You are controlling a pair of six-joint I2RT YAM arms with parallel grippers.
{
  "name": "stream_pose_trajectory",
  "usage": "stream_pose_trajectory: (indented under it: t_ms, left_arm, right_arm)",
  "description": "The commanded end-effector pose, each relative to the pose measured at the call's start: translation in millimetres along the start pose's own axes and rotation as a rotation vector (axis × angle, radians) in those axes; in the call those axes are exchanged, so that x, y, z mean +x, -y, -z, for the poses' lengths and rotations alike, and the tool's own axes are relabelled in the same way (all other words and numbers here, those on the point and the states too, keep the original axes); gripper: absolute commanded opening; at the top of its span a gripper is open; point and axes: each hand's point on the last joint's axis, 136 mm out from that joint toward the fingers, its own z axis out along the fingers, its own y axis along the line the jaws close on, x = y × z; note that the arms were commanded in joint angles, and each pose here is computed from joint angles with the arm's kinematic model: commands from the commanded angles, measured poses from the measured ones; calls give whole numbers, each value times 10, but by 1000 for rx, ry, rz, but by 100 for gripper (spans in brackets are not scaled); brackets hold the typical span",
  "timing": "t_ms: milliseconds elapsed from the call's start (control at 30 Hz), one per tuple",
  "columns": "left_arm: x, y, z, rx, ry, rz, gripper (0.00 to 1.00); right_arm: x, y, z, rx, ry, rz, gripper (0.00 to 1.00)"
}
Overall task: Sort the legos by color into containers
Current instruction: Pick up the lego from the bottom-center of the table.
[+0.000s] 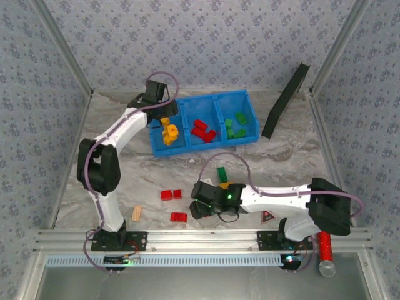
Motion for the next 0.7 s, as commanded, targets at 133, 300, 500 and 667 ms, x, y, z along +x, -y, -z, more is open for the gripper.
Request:
stream_pose_trajectory:
  t_ms: [133, 300, 500, 667]
  left_arm:
    - [-278, 219, 598, 122, 54, -13, 74]
    - [-281, 256, 923, 158, 66, -27, 74]
    - [-218, 221, 1315, 173, 93, -43, 75]
    - [-120, 158, 1650, 180, 98, -45, 75]
  right_arm:
    - [106, 78, -154, 45, -47, 54, 68]
    - [129, 128, -258, 82, -82, 82, 61]
    - [162, 152, -354, 93, -115, 99, 41]
    - [148, 130, -333, 69, -128, 115, 26]
